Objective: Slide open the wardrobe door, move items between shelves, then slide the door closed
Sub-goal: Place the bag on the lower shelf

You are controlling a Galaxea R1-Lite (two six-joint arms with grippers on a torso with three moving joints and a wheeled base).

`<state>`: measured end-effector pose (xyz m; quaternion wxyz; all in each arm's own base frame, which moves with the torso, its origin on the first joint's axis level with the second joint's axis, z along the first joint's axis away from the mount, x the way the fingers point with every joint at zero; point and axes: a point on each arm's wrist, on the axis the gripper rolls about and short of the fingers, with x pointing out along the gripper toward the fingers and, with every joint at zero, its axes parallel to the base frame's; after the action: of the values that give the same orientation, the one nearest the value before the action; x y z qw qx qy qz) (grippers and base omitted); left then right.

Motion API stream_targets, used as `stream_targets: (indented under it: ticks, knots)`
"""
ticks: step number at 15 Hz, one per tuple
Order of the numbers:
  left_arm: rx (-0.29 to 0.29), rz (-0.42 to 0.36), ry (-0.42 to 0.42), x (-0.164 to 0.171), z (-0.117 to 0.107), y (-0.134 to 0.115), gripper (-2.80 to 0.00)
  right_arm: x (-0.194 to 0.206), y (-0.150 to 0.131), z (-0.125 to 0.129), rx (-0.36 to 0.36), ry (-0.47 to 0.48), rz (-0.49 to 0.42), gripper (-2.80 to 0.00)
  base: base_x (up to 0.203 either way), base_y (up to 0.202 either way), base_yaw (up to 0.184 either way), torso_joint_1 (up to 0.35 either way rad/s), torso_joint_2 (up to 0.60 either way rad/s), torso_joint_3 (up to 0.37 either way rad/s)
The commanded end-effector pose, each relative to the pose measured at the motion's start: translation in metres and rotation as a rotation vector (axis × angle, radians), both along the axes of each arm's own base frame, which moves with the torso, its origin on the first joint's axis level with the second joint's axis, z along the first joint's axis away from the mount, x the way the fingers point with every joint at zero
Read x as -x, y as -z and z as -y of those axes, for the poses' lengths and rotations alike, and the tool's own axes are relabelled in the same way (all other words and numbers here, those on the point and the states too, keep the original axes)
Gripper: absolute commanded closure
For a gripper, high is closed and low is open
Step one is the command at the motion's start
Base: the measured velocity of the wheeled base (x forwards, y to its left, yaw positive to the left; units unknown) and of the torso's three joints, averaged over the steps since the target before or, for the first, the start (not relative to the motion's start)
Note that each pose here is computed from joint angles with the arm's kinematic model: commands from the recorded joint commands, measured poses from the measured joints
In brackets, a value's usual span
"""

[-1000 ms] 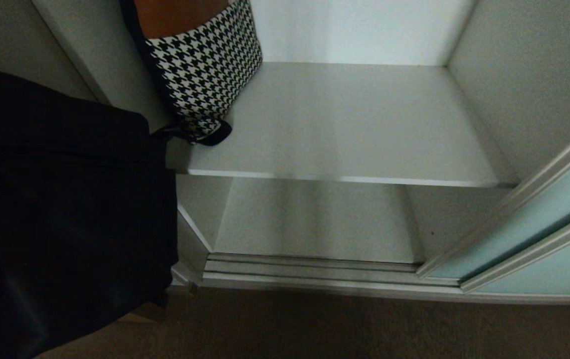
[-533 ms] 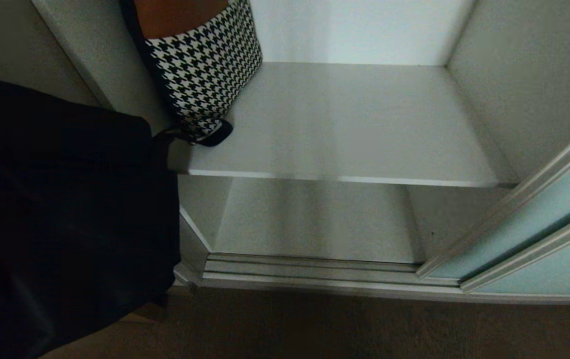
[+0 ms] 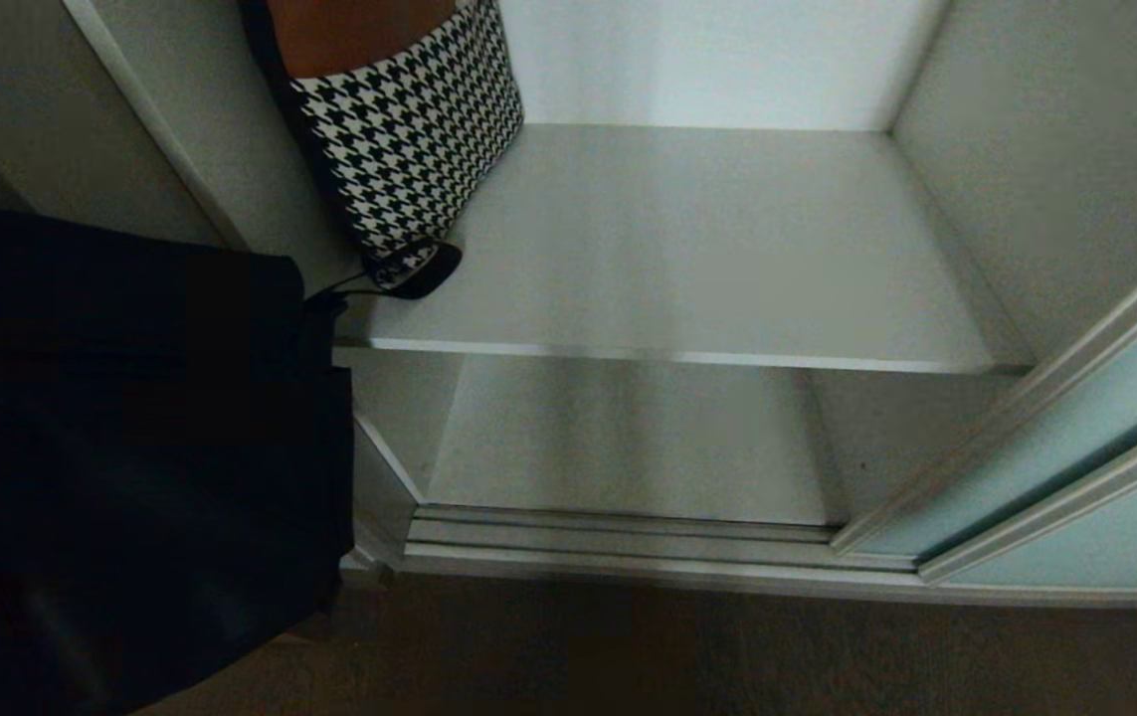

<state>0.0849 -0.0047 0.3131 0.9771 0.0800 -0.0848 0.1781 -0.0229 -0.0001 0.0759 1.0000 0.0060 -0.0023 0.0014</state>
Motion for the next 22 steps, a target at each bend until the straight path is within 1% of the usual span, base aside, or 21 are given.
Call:
stream_targets:
  ticks: [1, 3, 5, 7, 9, 10, 13, 14, 16, 18, 21, 22]
  knots:
    - [-0.003, -0.011, -0.037, 0.005, -0.003, 0.007, 0.00, 0.000, 0.000, 0.000, 0.001, 0.000, 0.001, 0.00, 0.000, 0.000, 0.000, 0.000, 0.00, 0.000]
    - [-0.004, -0.010, -0.046, 0.010, -0.005, 0.012, 0.00, 0.000, 0.000, 0.000, 0.000, 0.000, 0.001, 0.00, 0.000, 0.000, 0.000, 0.000, 0.00, 0.000]
    - [-0.009, -0.026, -0.067, 0.025, -0.009, 0.033, 0.00, 0.000, 0.000, 0.000, 0.000, 0.000, 0.001, 0.00, 0.000, 0.000, 0.000, 0.000, 0.00, 0.000]
    - [-0.004, -0.024, -0.086, 0.039, -0.011, 0.050, 0.00, 0.000, 0.000, 0.000, 0.000, 0.000, 0.001, 0.00, 0.000, 0.000, 0.000, 0.000, 0.00, 0.000]
    - [0.001, -0.029, -0.090, 0.045, -0.012, 0.061, 0.00, 0.000, 0.000, 0.000, 0.000, 0.000, 0.001, 0.00, 0.000, 0.000, 0.000, 0.000, 0.00, 0.000]
    - [0.005, -0.017, -0.085, 0.055, -0.013, 0.071, 0.00, 0.000, 0.000, 0.000, 0.001, 0.000, 0.001, 0.00, 0.000, 0.000, 0.000, 0.000, 0.00, 0.000]
    - [0.010, 0.010, -0.080, 0.082, -0.015, 0.109, 0.00, 0.000, 0.000, 0.000, 0.000, 0.000, 0.001, 0.00, 0.000, 0.000, 0.000, 0.000, 0.00, 0.000]
    - [0.010, 0.003, -0.081, 0.084, -0.015, 0.116, 0.00, 0.000, 0.000, 0.000, 0.001, 0.000, 0.001, 0.00, 0.000, 0.000, 0.000, 0.000, 0.00, 0.000]
    - [0.020, 0.020, -0.080, 0.092, -0.016, 0.131, 0.00, 0.000, 0.000, 0.000, 0.000, 0.000, 0.001, 0.00, 0.000, 0.000, 0.000, 0.000, 0.00, 0.000]
    - [0.028, 0.016, -0.078, 0.093, -0.016, 0.135, 0.00, 0.000, 0.000, 0.000, 0.000, 0.000, 0.001, 0.00, 0.000, 0.000, 0.000, 0.000, 0.00, 0.000]
    - [0.088, -0.015, -0.069, 0.091, -0.016, 0.166, 0.00, 0.000, 0.000, 0.000, 0.000, 0.000, 0.001, 0.00, 0.000, 0.000, 0.000, 0.000, 0.00, 0.000]
    - [0.093, -0.029, -0.067, 0.090, -0.015, 0.173, 0.00, 0.000, 0.000, 0.000, 0.000, 0.000, 0.001, 0.00, 0.000, 0.000, 0.000, 0.000, 0.00, 0.000]
